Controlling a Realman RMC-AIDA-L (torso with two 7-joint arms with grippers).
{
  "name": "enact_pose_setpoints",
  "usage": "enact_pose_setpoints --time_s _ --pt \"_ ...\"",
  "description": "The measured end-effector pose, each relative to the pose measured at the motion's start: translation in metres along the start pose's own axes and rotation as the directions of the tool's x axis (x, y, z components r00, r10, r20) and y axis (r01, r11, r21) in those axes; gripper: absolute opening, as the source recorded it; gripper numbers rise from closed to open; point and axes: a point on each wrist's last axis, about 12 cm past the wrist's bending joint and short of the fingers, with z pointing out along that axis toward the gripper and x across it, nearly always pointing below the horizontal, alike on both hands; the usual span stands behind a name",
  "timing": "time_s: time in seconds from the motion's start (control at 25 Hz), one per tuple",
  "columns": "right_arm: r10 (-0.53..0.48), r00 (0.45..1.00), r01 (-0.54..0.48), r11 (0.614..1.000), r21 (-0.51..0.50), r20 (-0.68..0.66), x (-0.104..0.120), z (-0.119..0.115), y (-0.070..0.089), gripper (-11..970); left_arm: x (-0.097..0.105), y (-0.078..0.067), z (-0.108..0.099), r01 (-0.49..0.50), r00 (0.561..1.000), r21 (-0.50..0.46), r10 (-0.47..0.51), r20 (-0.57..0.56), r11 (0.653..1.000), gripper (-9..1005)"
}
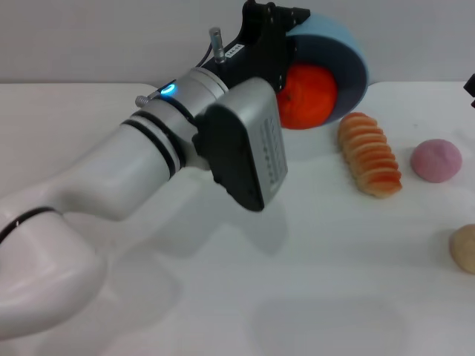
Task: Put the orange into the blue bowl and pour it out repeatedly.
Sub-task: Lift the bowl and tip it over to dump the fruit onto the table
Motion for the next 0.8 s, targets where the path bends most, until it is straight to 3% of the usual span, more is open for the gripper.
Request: enact_pose_setpoints --time_s 0.2,0.56,0.68,0.8 --pt "0.002 1.0 -0.002 1.0 -0.001 0.001 -0.001 0.002 0.0 719 -0.017 -0.007 -0.01 -0.106 0.992 -0.092 0.112 0.066 0.99 -2" --pt "0.002 1.0 -0.002 1.0 -0.002 0.001 -0.001 0.004 0.0 712 -0.021 -0.013 -0.01 -0.099 0.991 -0.074 0.105 0.079 0.992 -1" --pt "0.002 1.0 -0.002 1.0 -0.003 0.002 -0.002 0.005 0.0 710 -0.016 -0.011 -0.009 -0.015 0.999 -0.075 0.018 0.044 0.997 -1" --pt "0.008 1.0 -0.008 1.0 -0.002 0.002 -0.002 0.004 0.0 707 -0.005 0.002 -0.002 0.205 0.977 -0.099 -0.209 -0.034 0.974 -2"
